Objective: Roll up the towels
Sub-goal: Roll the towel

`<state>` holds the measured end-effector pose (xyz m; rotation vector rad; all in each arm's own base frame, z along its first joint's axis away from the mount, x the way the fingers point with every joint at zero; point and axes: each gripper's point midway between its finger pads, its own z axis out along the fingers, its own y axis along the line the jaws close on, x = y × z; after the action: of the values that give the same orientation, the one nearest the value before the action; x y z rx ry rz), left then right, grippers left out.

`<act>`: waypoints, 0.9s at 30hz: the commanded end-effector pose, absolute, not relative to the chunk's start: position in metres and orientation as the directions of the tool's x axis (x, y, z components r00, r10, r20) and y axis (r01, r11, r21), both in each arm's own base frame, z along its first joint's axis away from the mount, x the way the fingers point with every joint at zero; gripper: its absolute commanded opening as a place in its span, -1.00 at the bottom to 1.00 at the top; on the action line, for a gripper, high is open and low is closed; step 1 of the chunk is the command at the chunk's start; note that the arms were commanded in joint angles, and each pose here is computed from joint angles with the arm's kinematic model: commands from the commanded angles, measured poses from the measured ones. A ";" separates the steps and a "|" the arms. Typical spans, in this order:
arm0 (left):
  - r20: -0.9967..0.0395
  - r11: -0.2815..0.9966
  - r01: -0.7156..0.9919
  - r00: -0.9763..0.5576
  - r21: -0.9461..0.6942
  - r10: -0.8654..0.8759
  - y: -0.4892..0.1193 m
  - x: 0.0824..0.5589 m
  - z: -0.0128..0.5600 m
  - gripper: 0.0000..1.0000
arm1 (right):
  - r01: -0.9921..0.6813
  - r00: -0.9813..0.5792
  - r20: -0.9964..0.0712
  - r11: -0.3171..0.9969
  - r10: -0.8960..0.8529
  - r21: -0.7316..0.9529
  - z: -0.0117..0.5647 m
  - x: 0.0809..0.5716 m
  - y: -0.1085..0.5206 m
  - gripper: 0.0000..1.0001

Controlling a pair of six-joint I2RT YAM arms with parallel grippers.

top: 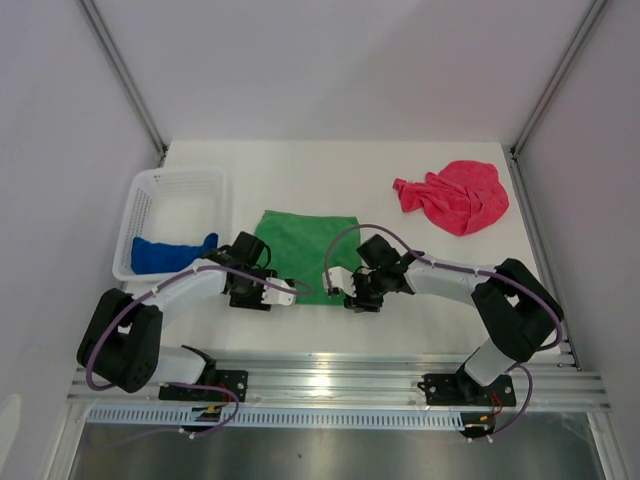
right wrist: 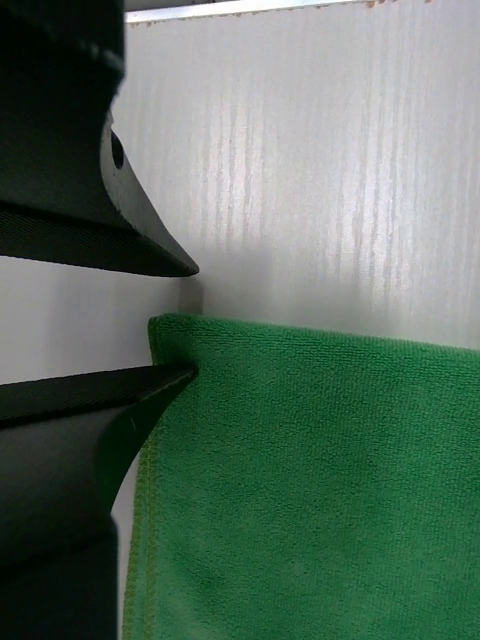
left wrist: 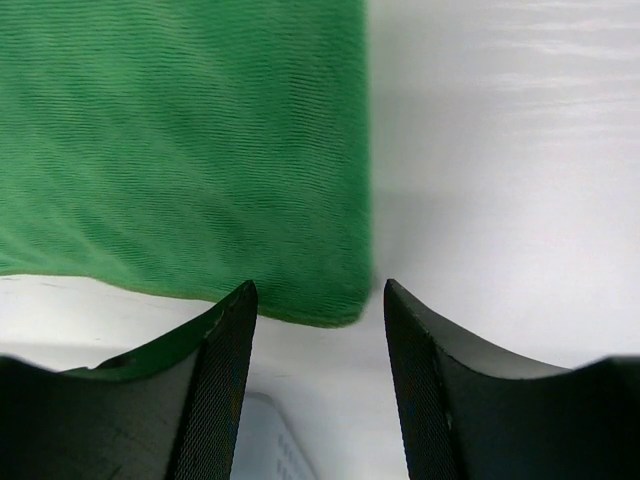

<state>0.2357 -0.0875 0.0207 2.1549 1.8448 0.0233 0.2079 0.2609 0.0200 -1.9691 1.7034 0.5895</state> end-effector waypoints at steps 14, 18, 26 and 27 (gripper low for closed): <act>-0.199 -0.085 0.976 0.126 0.201 0.972 -0.088 0.225 0.002 -0.16 | -0.992 0.109 -0.484 -0.066 -0.868 -0.106 0.010 0.228 0.254 -0.95; -0.209 -0.037 0.983 0.075 0.178 0.975 -0.090 0.221 0.001 -0.99 | -0.995 0.095 -0.485 -0.065 -0.869 -0.079 0.018 0.219 0.249 -1.00; -0.288 0.122 0.992 -0.113 0.015 0.951 -0.106 0.199 0.034 -0.99 | -0.994 0.098 -0.463 -0.105 -0.881 -0.011 0.044 0.187 0.225 -1.00; -0.286 0.124 0.992 -0.123 -0.013 0.950 -0.106 0.194 0.036 -0.99 | -0.994 0.103 -0.466 -0.113 -0.879 -0.006 0.046 0.184 0.224 -1.00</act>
<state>0.2172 -0.0982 0.0246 1.9754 2.0771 -0.1334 0.2058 0.2400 0.0319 -2.0184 1.8264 0.4646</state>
